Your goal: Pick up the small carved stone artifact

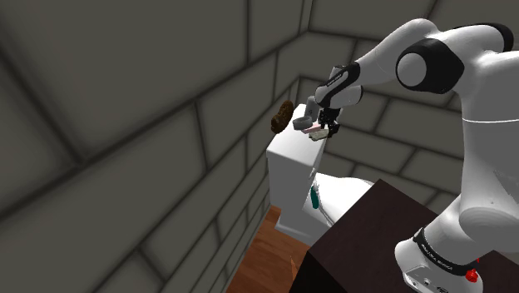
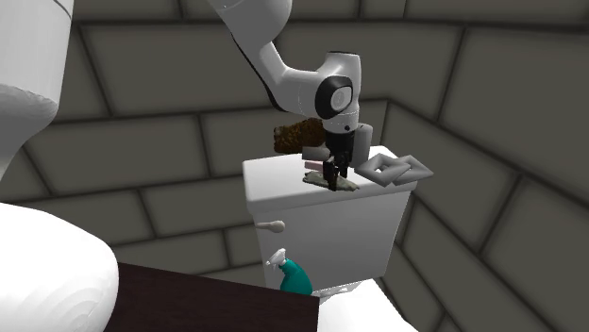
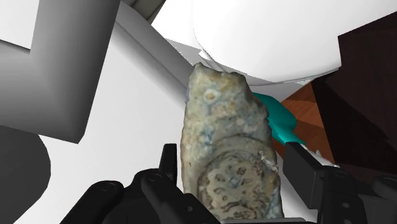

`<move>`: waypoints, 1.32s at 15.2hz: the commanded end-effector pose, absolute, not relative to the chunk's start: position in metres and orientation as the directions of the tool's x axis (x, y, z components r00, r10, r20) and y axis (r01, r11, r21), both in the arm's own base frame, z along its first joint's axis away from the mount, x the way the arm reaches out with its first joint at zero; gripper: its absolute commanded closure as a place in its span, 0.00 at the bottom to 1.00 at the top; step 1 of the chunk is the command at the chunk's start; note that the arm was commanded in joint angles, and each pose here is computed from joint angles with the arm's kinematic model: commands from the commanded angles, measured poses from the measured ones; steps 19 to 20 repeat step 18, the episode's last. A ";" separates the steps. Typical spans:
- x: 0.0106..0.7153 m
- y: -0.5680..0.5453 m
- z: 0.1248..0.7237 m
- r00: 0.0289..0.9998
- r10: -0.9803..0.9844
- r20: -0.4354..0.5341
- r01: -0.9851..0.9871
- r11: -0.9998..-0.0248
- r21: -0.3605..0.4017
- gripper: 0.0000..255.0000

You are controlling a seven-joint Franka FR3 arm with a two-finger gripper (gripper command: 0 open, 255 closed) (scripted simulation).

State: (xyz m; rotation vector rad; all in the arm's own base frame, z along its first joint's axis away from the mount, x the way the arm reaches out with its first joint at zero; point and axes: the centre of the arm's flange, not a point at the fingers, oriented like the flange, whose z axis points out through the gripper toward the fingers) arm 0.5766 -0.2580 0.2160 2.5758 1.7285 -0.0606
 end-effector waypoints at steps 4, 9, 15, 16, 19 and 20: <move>0.576 -0.257 0.232 0.378 0.924 -0.054 0.926 -0.378 0.008 1.00; 0.576 -0.257 0.258 0.378 0.924 -0.054 0.926 -0.378 0.008 1.00; 0.576 -0.257 0.290 0.378 0.924 -0.054 0.926 -0.378 0.008 1.00; 0.576 -0.257 0.295 0.378 0.924 -0.054 0.926 -0.378 0.008 1.00; 0.576 -0.257 0.296 0.378 0.924 -0.054 0.926 -0.378 0.008 1.00; 0.576 -0.257 0.296 0.378 0.924 -0.054 0.926 -0.378 0.008 1.00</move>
